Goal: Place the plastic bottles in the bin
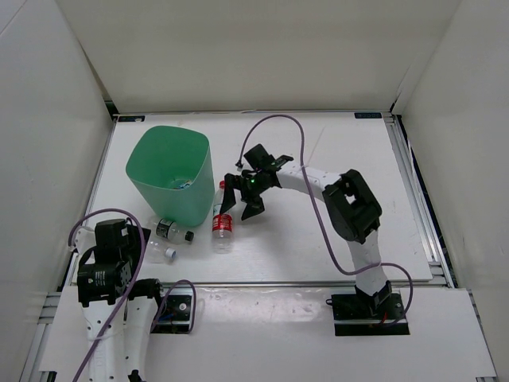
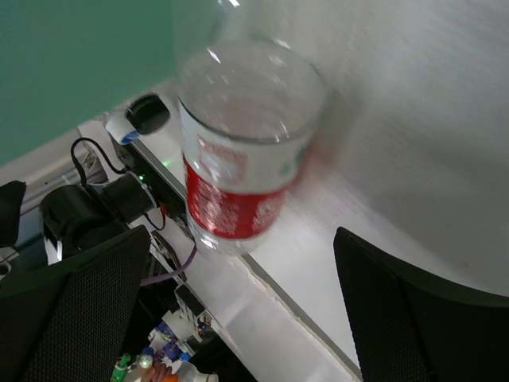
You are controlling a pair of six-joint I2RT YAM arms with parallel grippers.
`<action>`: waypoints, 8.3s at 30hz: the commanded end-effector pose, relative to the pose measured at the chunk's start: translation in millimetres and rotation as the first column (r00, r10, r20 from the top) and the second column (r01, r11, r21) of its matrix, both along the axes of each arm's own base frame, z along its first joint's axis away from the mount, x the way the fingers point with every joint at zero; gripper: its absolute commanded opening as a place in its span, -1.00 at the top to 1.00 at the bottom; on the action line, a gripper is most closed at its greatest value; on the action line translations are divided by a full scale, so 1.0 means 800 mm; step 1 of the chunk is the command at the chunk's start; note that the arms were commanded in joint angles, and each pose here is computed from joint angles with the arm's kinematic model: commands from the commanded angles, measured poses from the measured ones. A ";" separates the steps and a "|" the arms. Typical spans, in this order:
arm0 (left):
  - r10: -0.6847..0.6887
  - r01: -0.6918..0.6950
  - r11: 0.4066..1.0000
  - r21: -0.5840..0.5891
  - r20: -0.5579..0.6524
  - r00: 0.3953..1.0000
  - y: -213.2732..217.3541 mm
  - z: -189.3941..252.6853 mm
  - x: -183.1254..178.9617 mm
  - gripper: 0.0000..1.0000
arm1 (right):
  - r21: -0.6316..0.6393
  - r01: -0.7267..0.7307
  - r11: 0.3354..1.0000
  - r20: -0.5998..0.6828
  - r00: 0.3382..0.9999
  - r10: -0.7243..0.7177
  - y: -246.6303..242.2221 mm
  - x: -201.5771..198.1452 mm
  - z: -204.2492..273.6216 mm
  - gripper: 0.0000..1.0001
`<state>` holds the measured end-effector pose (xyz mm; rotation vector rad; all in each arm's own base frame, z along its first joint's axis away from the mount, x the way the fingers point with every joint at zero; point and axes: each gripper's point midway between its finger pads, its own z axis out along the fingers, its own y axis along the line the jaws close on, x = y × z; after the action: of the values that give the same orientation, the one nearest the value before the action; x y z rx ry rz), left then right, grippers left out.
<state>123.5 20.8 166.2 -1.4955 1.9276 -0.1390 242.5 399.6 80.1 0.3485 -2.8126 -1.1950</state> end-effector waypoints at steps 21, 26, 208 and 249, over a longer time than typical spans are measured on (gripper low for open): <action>0.014 -0.017 0.998 -0.058 -0.059 0.998 -0.010 -0.040 -0.016 -1.00 | 0.046 -0.047 0.998 0.028 0.999 0.045 -0.012 -0.020 0.049 0.14; 0.010 -0.014 0.997 -0.079 -0.044 0.999 -0.014 -0.040 -0.011 -1.00 | 0.057 -0.001 0.998 0.060 0.998 -0.002 0.000 0.005 0.060 -0.92; 0.131 -0.098 0.987 -0.127 0.287 0.949 -0.024 0.025 0.083 -1.00 | -0.007 -0.015 1.000 0.790 0.613 0.015 -0.068 -0.057 0.336 -1.00; -0.034 0.071 0.988 -0.137 0.254 0.967 -0.043 -0.067 0.119 0.09 | -0.110 -0.055 0.992 0.757 0.642 0.119 -0.081 -0.067 0.302 -1.00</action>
<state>231.7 -19.2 79.5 -1.4703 1.7872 -0.5041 189.2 327.0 322.5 1.2197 -3.4646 -1.0439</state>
